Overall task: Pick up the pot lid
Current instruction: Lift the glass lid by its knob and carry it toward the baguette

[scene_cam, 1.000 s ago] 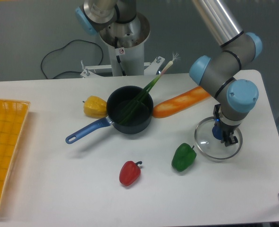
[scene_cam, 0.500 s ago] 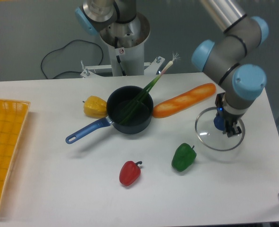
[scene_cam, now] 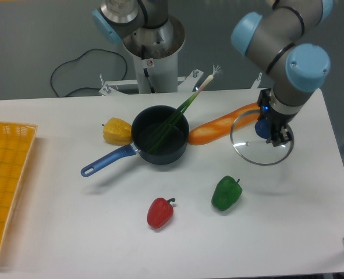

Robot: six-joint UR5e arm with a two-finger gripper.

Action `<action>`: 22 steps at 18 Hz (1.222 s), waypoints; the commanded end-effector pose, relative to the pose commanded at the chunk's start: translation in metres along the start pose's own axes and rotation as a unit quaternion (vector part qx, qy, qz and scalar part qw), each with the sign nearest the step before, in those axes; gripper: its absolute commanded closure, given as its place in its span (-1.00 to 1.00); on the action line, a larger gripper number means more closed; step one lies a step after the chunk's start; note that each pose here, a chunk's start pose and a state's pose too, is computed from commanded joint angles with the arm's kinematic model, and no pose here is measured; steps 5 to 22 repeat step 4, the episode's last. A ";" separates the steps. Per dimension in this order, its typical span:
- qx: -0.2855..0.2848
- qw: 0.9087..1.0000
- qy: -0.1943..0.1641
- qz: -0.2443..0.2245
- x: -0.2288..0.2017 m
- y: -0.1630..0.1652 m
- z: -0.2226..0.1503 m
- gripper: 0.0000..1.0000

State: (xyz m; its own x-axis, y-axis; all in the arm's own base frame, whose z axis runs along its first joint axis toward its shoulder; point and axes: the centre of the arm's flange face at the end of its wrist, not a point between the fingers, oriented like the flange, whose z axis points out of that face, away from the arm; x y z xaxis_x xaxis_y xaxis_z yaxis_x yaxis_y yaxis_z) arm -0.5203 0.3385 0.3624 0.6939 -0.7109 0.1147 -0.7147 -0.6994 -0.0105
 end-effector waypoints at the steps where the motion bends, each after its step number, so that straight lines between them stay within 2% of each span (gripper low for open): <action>1: 0.001 1.000 0.000 -0.007 -0.002 -0.001 0.002 0.20; 22: 0.001 1.000 0.000 -0.008 0.000 -0.001 0.001 0.20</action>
